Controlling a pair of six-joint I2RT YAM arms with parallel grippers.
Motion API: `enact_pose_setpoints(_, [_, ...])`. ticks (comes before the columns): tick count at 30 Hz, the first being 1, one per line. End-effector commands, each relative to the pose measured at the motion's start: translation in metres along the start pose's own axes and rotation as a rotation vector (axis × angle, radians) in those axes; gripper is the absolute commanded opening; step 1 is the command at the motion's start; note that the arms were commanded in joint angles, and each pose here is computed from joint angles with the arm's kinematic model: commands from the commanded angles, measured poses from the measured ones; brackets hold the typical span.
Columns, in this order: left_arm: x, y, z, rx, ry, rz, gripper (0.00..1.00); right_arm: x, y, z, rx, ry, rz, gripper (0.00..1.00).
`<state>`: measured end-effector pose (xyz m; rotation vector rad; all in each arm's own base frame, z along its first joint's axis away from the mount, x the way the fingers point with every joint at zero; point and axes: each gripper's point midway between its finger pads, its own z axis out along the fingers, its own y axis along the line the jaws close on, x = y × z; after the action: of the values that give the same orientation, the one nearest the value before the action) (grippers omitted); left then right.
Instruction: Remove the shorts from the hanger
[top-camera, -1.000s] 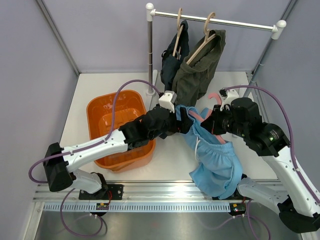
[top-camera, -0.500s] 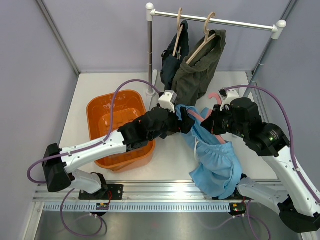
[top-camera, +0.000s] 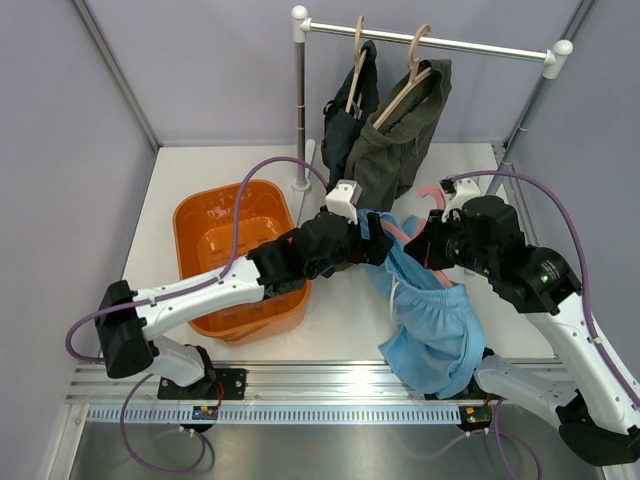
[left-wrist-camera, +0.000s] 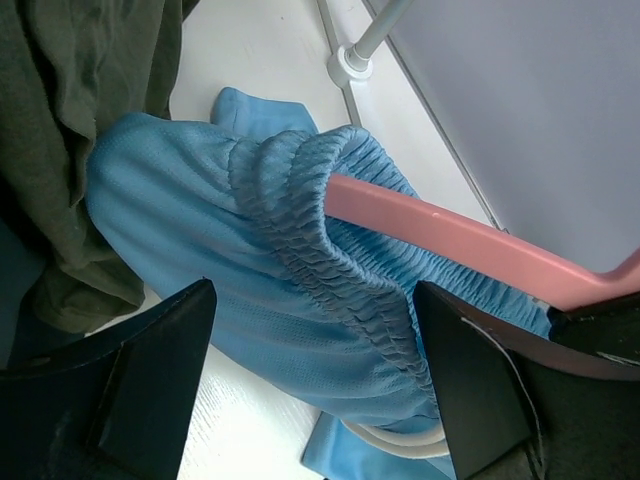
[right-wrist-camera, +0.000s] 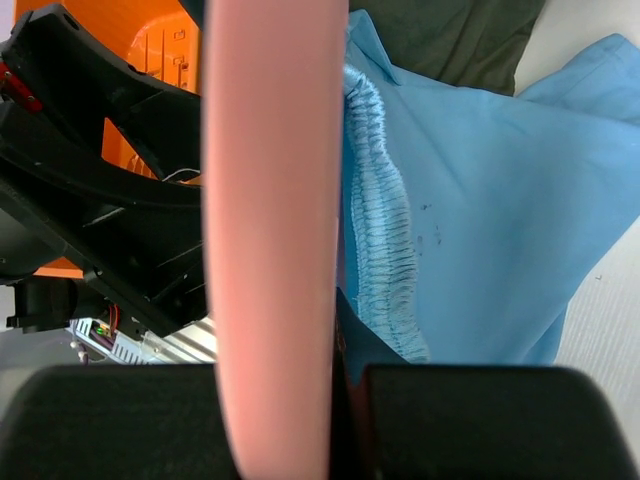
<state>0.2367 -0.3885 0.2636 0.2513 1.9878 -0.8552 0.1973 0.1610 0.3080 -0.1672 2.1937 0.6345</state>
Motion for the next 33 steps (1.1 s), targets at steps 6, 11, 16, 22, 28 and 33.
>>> enact_pose_setpoints(6, [-0.037,-0.024,0.007,0.022,-0.085,-0.006,0.82,-0.024,0.011,-0.012,-0.033,-0.09,-0.014,0.0])
enact_pose_setpoints(11, [-0.029,-0.019,0.017,-0.018,-0.054,0.011,0.71,-0.026,0.012,-0.012,-0.035,-0.093,-0.016,0.0])
enact_pose_setpoints(16, [-0.021,-0.009,0.021,-0.056,-0.037,0.022,0.4,-0.03,0.015,-0.017,-0.041,-0.101,-0.028,0.0])
enact_pose_setpoints(22, [-0.036,0.001,0.017,-0.129,-0.074,0.07,0.02,-0.031,0.016,-0.023,-0.049,-0.106,-0.032,0.0])
enact_pose_setpoints(28, [-0.075,0.039,0.021,-0.34,-0.127,0.146,0.0,-0.032,0.032,-0.041,-0.139,-0.112,-0.047,0.0])
enact_pose_setpoints(33, [-0.082,0.07,0.036,-0.426,-0.114,0.155,0.0,-0.032,0.032,-0.056,-0.147,-0.124,-0.06,0.0])
